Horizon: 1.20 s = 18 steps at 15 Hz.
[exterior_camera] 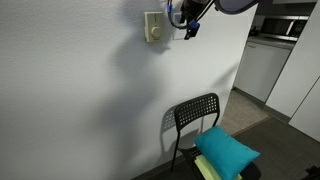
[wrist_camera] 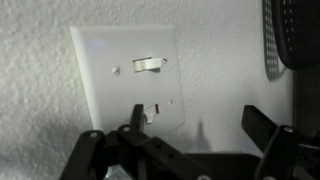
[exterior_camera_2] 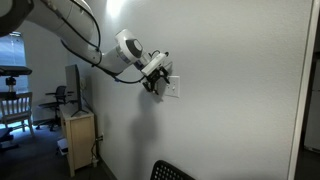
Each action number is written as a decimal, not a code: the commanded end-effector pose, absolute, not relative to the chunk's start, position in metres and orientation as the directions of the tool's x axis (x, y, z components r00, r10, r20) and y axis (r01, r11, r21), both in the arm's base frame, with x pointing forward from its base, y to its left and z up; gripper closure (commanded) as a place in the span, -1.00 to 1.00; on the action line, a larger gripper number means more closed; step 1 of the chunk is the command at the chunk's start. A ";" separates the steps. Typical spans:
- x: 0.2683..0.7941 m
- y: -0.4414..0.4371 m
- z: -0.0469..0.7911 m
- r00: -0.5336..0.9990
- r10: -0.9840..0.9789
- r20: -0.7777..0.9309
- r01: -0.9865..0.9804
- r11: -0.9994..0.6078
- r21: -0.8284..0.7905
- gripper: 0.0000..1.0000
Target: Turn off the left light switch
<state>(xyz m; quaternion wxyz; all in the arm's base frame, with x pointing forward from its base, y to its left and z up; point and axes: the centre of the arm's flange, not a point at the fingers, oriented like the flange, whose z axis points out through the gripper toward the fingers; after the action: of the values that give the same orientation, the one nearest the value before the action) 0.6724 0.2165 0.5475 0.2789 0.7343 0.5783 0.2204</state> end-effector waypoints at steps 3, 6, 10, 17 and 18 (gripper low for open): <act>0.692 0.209 0.531 0.237 0.971 -0.012 0.771 -0.181 0.610 -1.00; 0.694 0.208 0.523 0.242 0.970 -0.006 0.781 -0.191 0.594 -1.00; 0.695 0.207 0.519 0.248 0.969 -0.003 0.789 -0.200 0.581 -1.00; 0.664 0.211 0.530 0.263 0.964 -0.040 0.800 -0.195 0.567 -1.00; 0.658 0.212 0.529 0.267 0.962 -0.053 0.805 -0.192 0.561 -1.00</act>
<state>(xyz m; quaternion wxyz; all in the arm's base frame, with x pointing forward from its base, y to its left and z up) 0.6767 0.2166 0.5364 0.2507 0.7543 0.5748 0.1945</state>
